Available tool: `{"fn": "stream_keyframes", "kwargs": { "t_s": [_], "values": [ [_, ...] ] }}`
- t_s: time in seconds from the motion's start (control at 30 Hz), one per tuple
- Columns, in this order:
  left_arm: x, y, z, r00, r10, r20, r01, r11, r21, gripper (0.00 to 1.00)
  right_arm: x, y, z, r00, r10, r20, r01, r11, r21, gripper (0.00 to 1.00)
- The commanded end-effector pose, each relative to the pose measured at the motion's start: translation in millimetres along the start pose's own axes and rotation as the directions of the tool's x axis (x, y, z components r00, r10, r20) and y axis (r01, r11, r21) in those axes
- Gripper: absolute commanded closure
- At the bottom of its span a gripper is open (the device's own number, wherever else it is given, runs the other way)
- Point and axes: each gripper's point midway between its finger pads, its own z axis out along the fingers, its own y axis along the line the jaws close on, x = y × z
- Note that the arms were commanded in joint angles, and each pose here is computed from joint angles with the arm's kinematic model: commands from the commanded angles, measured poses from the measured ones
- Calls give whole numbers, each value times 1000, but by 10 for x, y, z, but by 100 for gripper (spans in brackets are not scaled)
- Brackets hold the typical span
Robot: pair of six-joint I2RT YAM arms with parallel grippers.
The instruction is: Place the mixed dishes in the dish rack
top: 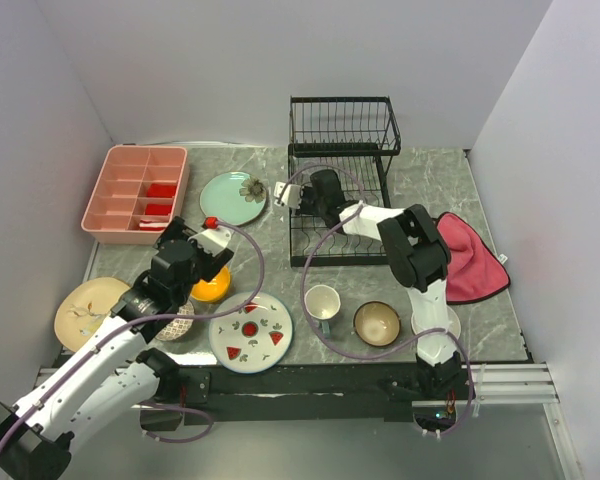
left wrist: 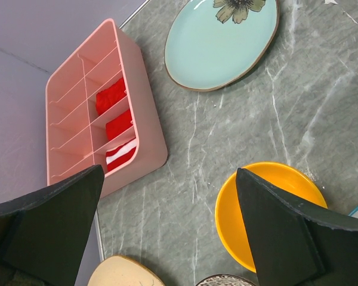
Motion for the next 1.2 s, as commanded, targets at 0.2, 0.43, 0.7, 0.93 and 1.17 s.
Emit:
{"fn": "stream_keyframes", "kwargs": {
  "t_s": [0.2, 0.43, 0.7, 0.93, 1.17],
  "values": [
    [-286, 169, -40, 996, -32, 88, 36, 998, -43, 1, -146, -575, -290, 990, -140, 31, 125, 951, 283, 100],
    [-686, -191, -331, 971, 11, 238, -71, 967, 246, 1, -413, -334, -1253, 996, 78, 53, -85, 987, 137, 83],
    [-902, -1066, -762, 948, -104, 301, -149, 690, 709, 4, -314, 172, -2382, 800, 588, -121, -588, 808, 38, 40],
    [-1127, -1471, -855, 922, -375, 91, 151, 568, 809, 16, 238, 219, -2996, 501, 857, -121, -828, 515, 222, 30],
    [-1020, -2113, -1059, 934, -358, -1, 157, 406, 900, 20, -17, 702, -3369, 644, 751, -149, -765, 635, -106, 62]
  ]
}}
